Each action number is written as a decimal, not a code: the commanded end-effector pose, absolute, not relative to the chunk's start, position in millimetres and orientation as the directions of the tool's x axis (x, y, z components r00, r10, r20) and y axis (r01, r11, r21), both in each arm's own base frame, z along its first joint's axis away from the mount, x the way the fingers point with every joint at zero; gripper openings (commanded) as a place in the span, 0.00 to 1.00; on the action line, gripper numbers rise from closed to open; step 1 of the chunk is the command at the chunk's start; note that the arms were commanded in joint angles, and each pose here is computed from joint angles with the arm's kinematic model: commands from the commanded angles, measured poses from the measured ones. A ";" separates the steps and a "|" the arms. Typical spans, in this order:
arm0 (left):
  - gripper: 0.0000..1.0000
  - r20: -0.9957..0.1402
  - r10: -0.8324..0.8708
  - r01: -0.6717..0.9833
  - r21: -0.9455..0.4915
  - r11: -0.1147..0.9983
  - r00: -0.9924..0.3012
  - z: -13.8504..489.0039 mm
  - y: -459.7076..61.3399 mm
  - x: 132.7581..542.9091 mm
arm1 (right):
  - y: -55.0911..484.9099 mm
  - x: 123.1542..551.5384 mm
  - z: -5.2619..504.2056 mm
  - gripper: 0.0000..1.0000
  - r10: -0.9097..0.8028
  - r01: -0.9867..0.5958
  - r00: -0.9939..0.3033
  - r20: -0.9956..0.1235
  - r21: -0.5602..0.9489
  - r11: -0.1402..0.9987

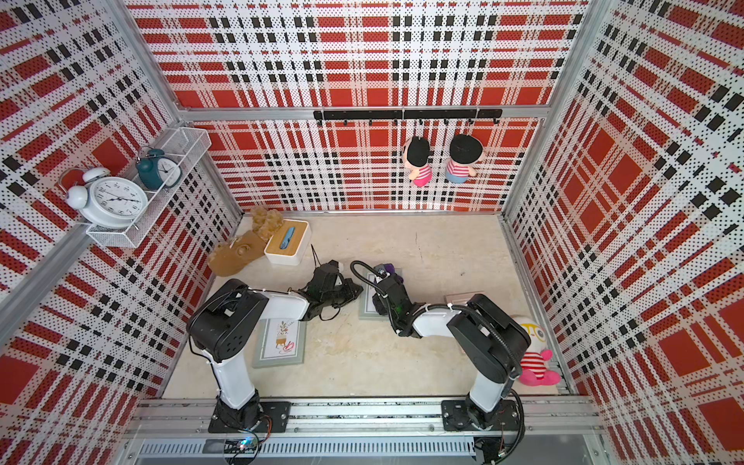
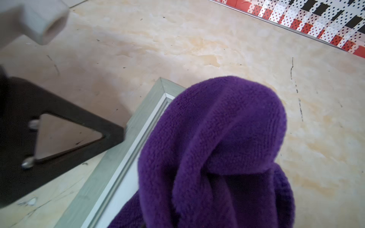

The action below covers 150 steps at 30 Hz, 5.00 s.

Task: Wipe the picture frame with a cloth
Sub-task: Wipe the dirt from the picture frame.

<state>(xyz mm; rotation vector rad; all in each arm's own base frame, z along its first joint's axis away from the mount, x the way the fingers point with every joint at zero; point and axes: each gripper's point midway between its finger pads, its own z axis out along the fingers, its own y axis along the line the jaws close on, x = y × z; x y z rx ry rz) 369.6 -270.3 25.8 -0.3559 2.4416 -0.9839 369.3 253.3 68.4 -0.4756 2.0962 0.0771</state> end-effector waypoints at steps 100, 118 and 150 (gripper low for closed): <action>0.14 -0.209 -0.311 -0.141 -0.574 0.807 -0.927 -23.2 -273.2 313.8 | 231.8 361.1 26.3 0.00 -0.356 -0.371 -0.881 -0.312 -0.009 0.928; 0.13 -0.196 -0.323 -0.161 -0.570 0.806 -0.926 -28.7 -272.8 312.1 | 275.0 313.1 6.3 0.00 -0.515 -0.535 -0.824 -0.236 0.026 0.844; 0.12 -0.187 -0.336 -0.177 -0.570 0.802 -0.923 -37.6 -266.7 308.8 | 275.4 354.5 -9.4 0.00 -0.402 -0.412 -0.895 -0.193 0.012 0.911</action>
